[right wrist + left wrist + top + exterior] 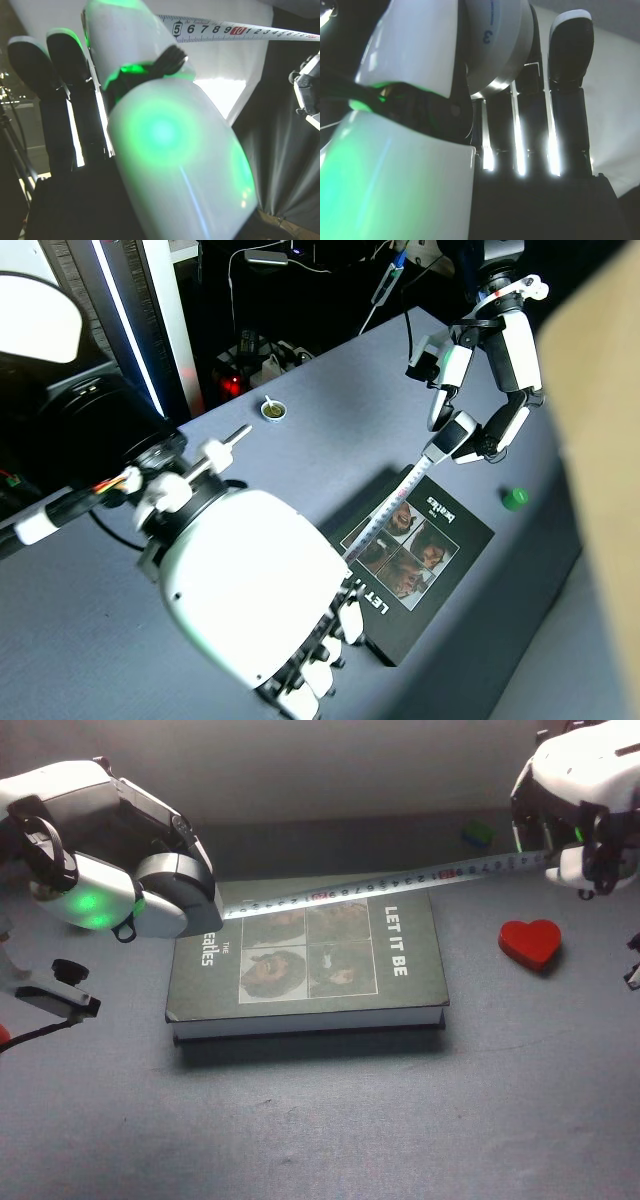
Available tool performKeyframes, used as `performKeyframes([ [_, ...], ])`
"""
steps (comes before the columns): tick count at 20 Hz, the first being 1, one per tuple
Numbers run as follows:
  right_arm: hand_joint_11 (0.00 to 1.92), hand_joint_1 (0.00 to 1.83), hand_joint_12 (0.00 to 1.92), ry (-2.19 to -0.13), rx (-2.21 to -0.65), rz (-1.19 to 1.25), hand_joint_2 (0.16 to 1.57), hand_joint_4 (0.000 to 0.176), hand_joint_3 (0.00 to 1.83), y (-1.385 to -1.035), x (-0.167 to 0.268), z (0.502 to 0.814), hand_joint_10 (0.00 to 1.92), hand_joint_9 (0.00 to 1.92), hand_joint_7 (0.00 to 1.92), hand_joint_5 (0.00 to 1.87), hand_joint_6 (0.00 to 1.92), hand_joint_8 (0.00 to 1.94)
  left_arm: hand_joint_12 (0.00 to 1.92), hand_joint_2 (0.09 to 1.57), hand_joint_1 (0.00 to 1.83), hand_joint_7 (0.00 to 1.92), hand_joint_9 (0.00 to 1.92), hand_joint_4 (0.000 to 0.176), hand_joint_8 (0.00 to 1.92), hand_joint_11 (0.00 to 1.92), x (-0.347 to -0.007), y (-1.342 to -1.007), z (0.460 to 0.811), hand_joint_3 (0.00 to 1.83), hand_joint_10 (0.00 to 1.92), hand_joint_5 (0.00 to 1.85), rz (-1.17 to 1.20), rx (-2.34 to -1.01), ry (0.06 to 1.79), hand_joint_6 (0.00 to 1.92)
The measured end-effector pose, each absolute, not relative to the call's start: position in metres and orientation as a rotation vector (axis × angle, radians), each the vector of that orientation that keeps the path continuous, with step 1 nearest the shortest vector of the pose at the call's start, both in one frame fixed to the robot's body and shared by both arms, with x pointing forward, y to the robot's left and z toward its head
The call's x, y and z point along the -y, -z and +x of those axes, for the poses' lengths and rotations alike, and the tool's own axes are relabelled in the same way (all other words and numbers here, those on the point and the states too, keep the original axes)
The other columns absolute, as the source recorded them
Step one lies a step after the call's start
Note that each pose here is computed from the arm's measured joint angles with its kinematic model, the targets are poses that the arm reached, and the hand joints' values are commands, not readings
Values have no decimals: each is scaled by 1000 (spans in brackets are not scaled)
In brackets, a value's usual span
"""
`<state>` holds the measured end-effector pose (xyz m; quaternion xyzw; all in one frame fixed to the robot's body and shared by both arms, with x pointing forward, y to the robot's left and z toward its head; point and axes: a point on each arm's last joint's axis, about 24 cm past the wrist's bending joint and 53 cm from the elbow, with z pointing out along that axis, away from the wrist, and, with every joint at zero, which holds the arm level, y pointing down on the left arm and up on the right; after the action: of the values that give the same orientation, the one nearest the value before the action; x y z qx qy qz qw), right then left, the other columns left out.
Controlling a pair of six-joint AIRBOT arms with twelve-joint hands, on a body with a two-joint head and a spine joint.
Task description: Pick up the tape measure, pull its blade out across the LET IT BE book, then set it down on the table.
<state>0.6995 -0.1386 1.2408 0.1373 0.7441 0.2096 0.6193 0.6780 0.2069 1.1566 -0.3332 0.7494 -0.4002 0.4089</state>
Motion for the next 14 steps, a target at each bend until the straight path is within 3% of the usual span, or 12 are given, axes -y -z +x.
performKeyframes([
  [10,722,1358,1512,-458,-1717,298,1164,0,0,-1236,136,700,1432,784,985,776,1135,1021,1433,1055,1495,1146,1131,0,435,926,-211,-1159,679,0,817,963,-820,-1880,987,850],
  [12,718,1357,1509,-454,-1721,297,1167,0,0,-1234,135,700,1438,783,981,761,1137,1033,1388,1054,1498,1114,1135,0,524,918,-211,-1159,679,2,808,960,-814,-1881,985,867],
  [14,716,1357,1508,-451,-1721,299,1169,0,1,-1233,136,700,1440,783,980,751,1141,1037,1429,1057,1494,1136,1122,0,453,936,-210,-1159,679,0,830,956,-813,-1883,986,859],
])
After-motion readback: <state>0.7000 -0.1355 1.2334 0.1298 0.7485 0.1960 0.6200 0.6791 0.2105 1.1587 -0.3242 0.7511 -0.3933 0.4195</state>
